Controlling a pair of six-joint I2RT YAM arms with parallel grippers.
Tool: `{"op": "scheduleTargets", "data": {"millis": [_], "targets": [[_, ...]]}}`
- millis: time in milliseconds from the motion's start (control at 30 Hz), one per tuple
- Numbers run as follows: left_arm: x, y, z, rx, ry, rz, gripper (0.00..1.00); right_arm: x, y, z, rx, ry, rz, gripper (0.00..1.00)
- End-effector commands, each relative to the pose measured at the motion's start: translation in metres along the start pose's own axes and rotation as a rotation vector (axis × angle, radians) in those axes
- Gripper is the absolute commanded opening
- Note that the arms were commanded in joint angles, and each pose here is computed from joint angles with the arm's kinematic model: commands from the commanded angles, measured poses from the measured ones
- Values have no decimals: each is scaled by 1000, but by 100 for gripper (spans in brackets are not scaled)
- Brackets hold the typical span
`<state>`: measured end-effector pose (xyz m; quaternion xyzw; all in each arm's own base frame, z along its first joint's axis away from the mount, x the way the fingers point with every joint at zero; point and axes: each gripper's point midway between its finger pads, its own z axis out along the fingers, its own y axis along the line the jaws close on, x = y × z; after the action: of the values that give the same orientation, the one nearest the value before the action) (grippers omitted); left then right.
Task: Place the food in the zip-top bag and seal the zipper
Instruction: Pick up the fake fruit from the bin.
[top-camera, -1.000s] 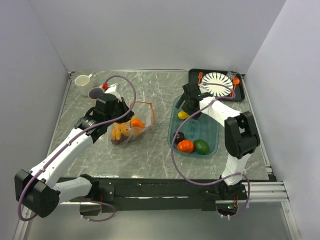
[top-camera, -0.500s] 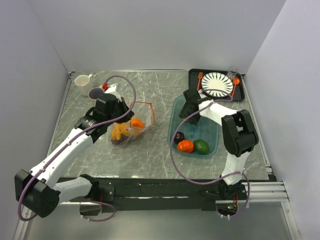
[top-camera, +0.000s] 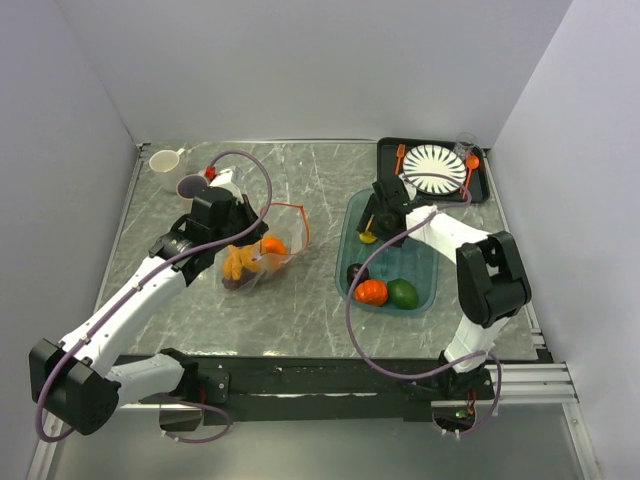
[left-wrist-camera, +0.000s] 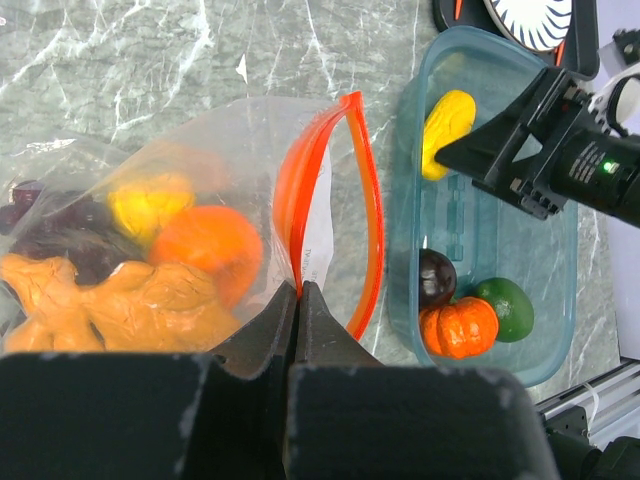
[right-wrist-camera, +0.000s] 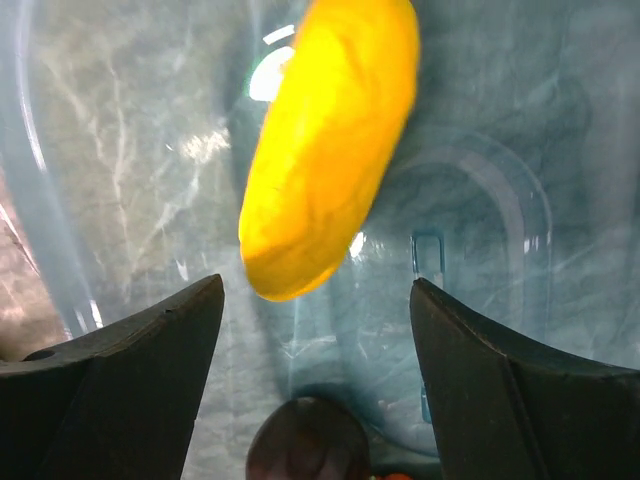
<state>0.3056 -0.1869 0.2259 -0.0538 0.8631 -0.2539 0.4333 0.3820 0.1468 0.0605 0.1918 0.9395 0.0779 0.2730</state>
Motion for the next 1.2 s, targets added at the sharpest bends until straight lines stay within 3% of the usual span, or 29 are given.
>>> {"op": "scheduleTargets", "data": {"millis": [0,300,500,967,1167], "targets": [[-13,-13,-3,47,-39,7,1,-31,9,-6,-8,-74,-12,82],[-17,-10,-9,26,-53,17,1,-11,7,18,-17,7,37,77],[-21,-12,-11,34,-72,13,1,-1,3,25,-17,34,31,62],[-15,-14,-10,55,-54,5,1,3,2,0,-106,18,-13,6],[-7,-9,-7,35,-28,3,1,-5,14,-26,-201,-13,-60,0]]}}
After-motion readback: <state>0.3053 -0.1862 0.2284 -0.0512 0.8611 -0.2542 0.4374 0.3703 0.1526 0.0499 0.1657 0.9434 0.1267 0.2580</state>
